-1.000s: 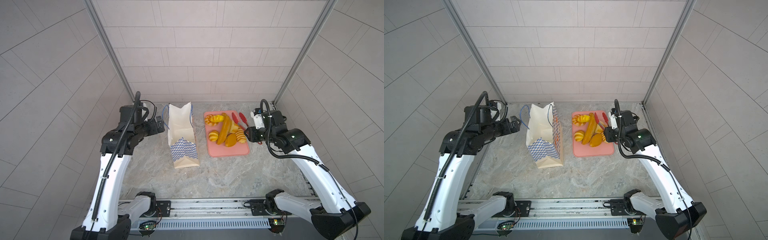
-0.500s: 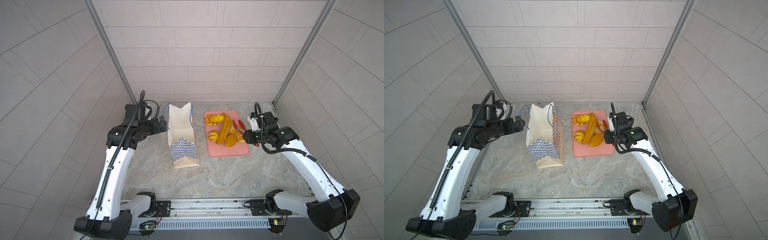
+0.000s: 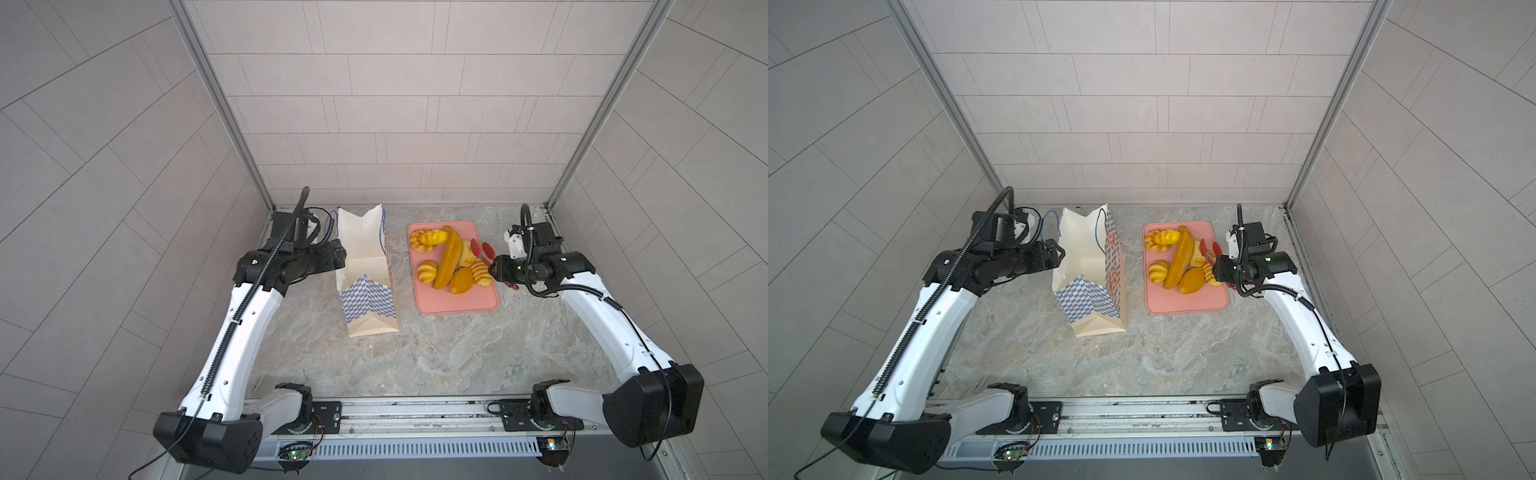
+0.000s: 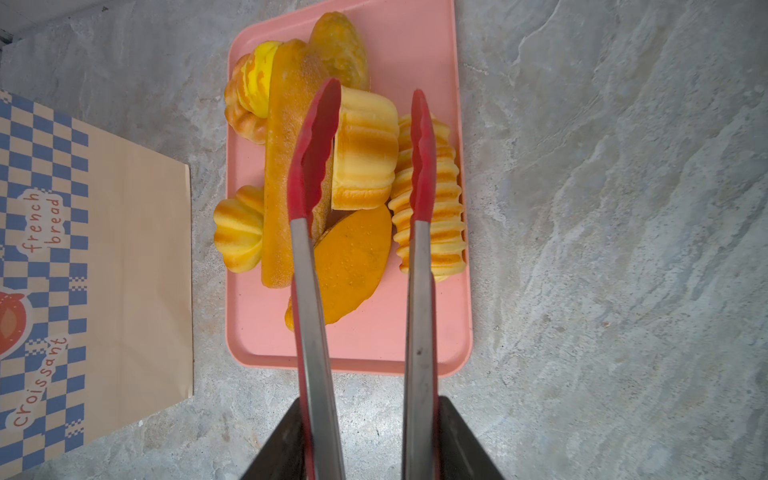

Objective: Place the fake bread into the paper bag
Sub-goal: 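Close the tongs on the ridged cylindrical yellow bread with right gripper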

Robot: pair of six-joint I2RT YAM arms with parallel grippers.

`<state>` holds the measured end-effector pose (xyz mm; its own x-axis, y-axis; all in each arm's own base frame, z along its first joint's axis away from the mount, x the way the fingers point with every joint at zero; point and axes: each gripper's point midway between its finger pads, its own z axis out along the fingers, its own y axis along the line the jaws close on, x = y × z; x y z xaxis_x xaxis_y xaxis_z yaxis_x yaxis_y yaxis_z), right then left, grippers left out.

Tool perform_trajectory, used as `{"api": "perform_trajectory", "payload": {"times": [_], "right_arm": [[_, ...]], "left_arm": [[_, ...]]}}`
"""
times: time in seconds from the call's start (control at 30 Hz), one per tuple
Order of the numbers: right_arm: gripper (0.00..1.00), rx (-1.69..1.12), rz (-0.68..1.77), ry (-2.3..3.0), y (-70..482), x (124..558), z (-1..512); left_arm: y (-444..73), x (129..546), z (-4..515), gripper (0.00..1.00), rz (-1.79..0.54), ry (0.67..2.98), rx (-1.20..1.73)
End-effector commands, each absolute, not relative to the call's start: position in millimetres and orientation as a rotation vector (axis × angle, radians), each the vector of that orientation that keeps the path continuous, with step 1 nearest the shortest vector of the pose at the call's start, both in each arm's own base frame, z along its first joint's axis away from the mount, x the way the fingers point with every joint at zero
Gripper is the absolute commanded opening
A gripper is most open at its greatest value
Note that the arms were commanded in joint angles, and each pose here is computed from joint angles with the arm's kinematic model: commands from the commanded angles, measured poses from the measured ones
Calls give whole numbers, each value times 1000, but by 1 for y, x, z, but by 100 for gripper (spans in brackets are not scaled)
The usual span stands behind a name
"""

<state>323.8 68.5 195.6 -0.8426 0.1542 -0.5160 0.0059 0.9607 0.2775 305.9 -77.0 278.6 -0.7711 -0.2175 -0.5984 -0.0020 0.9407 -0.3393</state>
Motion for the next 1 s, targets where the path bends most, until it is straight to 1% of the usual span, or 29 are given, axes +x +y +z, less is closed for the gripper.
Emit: {"api": "perform_trajectory", "payload": {"times": [0.0,0.13,0.53,0.97], "right_arm": [[50,107,380,2506,71,334,205],[50,109,370,2518,70,338,200],[55,112,380,2536,73,346,189],[51,127,404,2557,76,354,176]], "left_arm": [[-76,307,272,85,-386,2421,-157],[-79,306,266,82,-387,2431,-151],[-82,305,261,64,-402,2426,-149],[-86,305,260,55,-424,2423,-155]]}}
